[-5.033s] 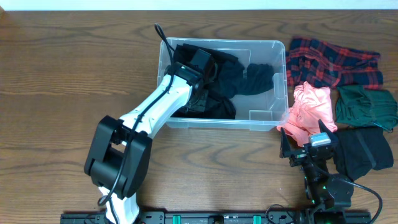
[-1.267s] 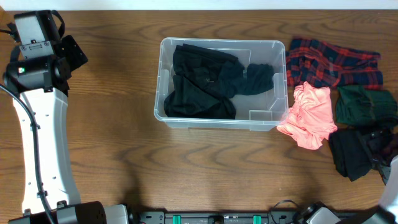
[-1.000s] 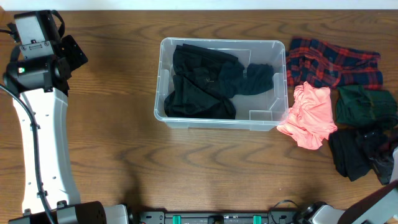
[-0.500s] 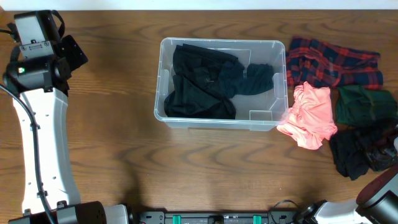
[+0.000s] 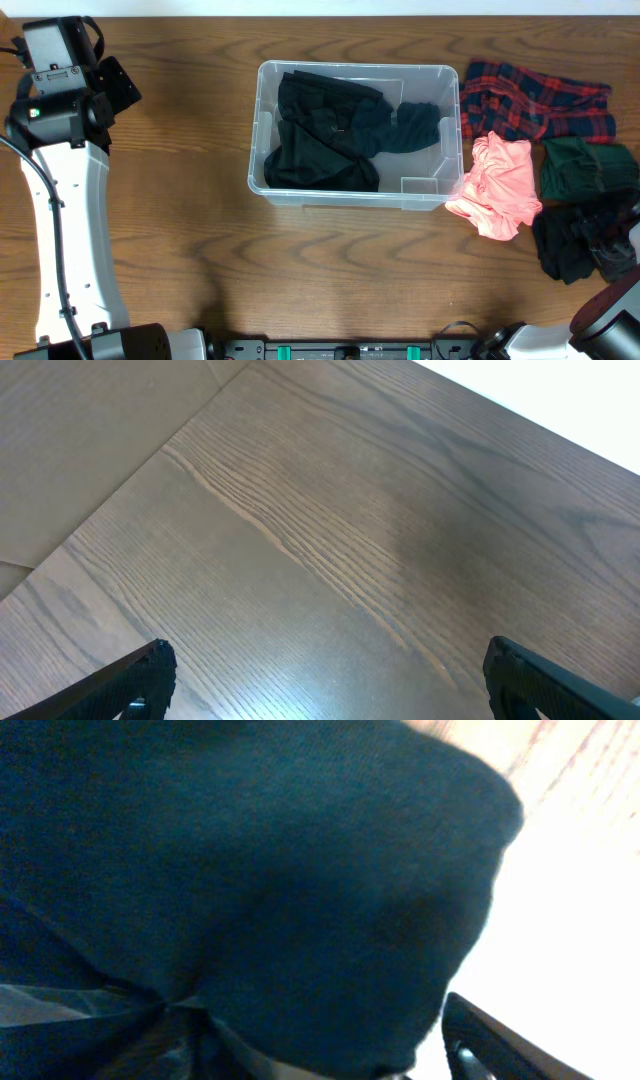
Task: Pack container
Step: 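Reach right gripper to the black garment and grasp it, then carry the black garment with right gripper and release into the bin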
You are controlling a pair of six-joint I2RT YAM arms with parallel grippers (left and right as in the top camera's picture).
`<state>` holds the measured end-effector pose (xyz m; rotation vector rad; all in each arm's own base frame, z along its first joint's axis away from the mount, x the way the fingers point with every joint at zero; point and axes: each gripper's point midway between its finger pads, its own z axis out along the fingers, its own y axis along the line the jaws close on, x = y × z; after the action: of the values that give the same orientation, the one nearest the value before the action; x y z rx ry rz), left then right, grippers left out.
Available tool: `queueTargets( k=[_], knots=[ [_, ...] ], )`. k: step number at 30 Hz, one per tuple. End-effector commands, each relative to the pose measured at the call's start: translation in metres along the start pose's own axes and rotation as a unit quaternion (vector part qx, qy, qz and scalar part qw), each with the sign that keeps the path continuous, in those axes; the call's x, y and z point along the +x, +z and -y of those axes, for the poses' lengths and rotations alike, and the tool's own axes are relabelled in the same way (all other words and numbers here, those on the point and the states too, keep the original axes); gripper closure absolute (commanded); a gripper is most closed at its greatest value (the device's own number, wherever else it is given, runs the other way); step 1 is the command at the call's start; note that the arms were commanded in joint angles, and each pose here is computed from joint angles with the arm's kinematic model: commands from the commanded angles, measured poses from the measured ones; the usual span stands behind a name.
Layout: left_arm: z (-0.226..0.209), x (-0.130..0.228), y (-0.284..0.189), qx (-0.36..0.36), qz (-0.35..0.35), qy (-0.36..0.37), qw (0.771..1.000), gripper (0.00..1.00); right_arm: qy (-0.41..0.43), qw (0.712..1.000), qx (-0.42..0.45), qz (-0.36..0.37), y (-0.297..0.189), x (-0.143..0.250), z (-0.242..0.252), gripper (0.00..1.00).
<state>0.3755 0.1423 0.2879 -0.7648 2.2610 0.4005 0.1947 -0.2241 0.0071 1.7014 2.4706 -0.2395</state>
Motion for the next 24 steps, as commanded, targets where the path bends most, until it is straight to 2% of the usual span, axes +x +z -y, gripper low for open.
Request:
queueTargets(
  k=[1, 4, 6, 11, 12, 14, 19, 24],
  knots=[
    [-0.003, 0.000, 0.001, -0.007, 0.001, -0.001, 1.000, 0.02, 0.006, 0.996, 0.055, -0.076, 0.041, 0.049, 0.023, 0.18],
    [-0.003, 0.000, 0.001, -0.007, 0.001, 0.000, 1.000, 0.02, 0.009, 0.996, 0.053, -0.077, 0.044, 0.054, 0.023, 0.21],
    [-0.003, 0.000, 0.001, -0.007, 0.001, 0.000, 1.000, 0.02, 0.009, 0.996, 0.044, -0.080, 0.046, 0.057, 0.021, 0.30],
    [-0.003, 0.000, 0.001, -0.007, 0.001, 0.000, 1.000, 0.02, 0.012, 0.996, 0.018, -0.091, 0.047, 0.062, 0.012, 0.71],
    [-0.003, 0.000, 0.001, -0.007, 0.001, 0.000, 1.000, 0.02, 0.012, 0.995, 0.012, -0.095, 0.046, 0.063, 0.010, 0.83],
    [-0.003, 0.000, 0.001, -0.007, 0.001, 0.000, 1.000, 0.02, 0.012, 0.995, 0.010, -0.100, 0.046, 0.065, 0.010, 0.99],
    [-0.003, 0.000, 0.001, -0.007, 0.001, 0.000, 1.000, 0.02, 0.002, 0.994, -0.003, -0.108, 0.037, 0.070, 0.005, 0.99],
    [-0.003, 0.000, 0.001, -0.007, 0.001, 0.000, 1.000, 0.02, -0.034, 0.991, -0.113, -0.067, -0.014, 0.053, -0.040, 0.99]
  ],
)
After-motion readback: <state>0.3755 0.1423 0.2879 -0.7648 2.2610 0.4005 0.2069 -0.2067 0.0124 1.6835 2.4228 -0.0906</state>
